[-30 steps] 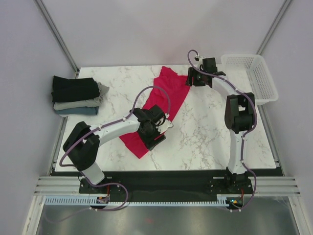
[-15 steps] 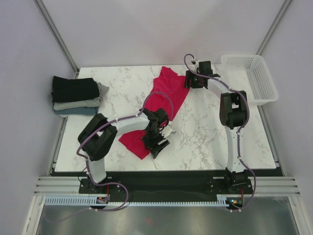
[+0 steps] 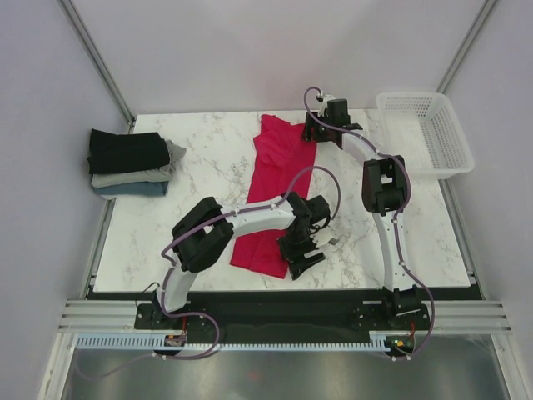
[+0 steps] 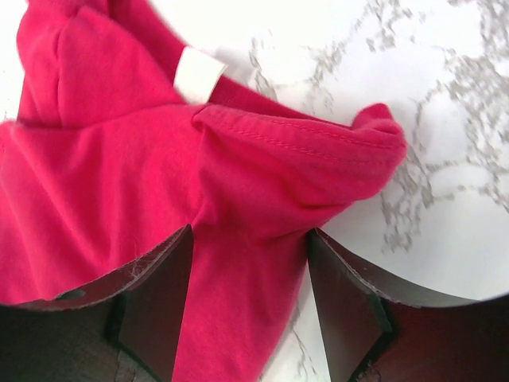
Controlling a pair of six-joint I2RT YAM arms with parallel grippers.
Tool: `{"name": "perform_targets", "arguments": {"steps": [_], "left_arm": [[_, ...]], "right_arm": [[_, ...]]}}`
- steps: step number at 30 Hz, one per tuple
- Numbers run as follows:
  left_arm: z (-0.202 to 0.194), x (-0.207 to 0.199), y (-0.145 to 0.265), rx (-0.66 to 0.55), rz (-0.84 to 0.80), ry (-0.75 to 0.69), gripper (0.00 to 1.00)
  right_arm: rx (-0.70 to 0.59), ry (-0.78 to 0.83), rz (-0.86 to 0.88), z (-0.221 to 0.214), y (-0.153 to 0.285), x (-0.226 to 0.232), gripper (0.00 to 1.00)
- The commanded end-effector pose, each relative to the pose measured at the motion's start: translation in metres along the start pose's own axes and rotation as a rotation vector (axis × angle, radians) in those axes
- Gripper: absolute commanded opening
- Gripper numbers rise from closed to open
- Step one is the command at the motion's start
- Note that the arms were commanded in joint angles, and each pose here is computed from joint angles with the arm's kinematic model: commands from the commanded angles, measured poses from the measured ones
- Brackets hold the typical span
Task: Fold and stack the t-shirts
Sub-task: Fold the tshirt
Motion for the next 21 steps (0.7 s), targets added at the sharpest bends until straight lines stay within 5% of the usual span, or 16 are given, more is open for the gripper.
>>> {"name": "perform_targets", "arguments": {"steps": [1, 16, 21], "left_arm": [[0.009, -0.032, -0.027, 0.019, -0.060, -0.079, 0.84], [0.052, -0.062, -0.038, -0.032, -0.011, -0.194, 0.85], [0.052, -0.066, -0.007, -0.106, 0.025, -0.239, 0.91]], "right_arm": [[-0.062, -0.016, 0.005, 0.014, -0.013, 0.004, 0.68], [-0.171, -0.018, 0.019, 0.040, -0.020, 0.005, 0.69], [-0.187, -0.023, -0.011, 0.056, 0.000, -0.007, 0.71]]}}
Point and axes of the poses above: each gripper's point midway between its finger pads, its own y axis back along the fingers, its own x axis along the line the jaws close on, z = x × y, the point moved 5 cm from there along y, back along the fingers, and after that the axes turned 15 degrees about y, right-handed, at the moved point
